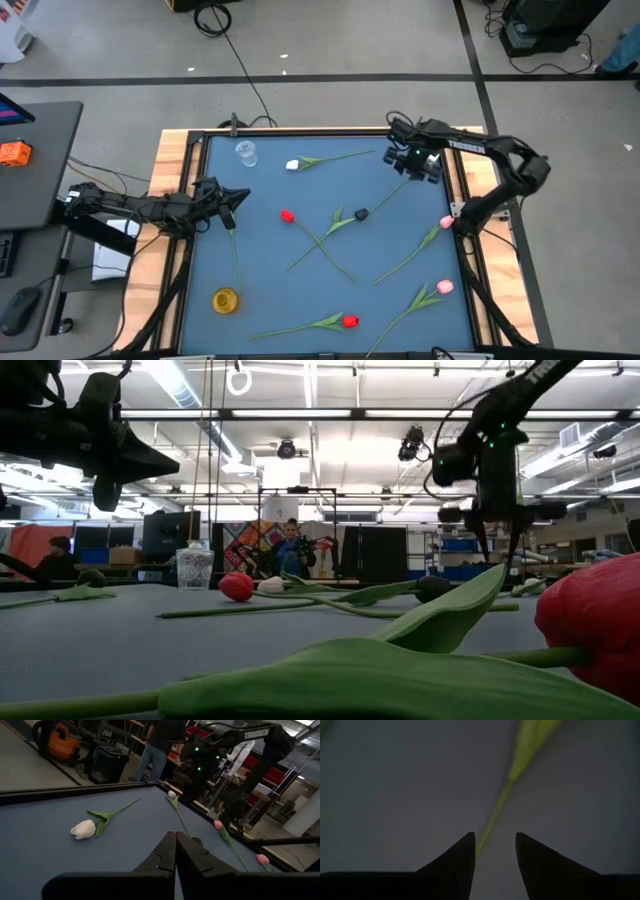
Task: Sort flowers into vase by color
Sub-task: Put the right white tulip into the transparent flower vase
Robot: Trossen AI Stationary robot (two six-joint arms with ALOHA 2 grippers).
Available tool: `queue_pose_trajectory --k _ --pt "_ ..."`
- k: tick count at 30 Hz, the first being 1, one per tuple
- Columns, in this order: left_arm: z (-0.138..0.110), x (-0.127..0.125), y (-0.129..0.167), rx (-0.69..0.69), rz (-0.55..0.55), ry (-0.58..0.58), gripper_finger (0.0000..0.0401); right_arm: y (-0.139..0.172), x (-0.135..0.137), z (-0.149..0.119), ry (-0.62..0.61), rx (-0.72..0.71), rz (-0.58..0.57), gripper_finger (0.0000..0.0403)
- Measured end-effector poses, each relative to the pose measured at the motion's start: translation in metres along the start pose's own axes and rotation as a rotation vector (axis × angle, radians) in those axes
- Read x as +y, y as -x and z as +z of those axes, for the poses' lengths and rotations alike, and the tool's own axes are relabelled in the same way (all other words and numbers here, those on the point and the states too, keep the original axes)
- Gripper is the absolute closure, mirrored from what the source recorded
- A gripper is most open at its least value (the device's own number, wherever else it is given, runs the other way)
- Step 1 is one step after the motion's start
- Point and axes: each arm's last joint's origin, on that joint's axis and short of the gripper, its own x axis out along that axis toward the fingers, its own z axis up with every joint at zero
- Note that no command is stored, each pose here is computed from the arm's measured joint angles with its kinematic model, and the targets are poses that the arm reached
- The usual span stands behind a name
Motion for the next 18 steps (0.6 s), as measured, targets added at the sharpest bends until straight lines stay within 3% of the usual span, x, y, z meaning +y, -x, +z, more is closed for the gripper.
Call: queue_pose_trajectory --k 7,18 --pt "0.000 0.000 0.000 0.004 -0.005 0.000 0.0385 -0.015 -0.012 0.017 -0.031 -0.054 -0.065 0.0258" --pt "-0.003 0.002 0.000 0.030 0.010 -0.031 0.0385 -0.036 -0.017 0.034 -0.147 -0.104 0.037 0.0260"
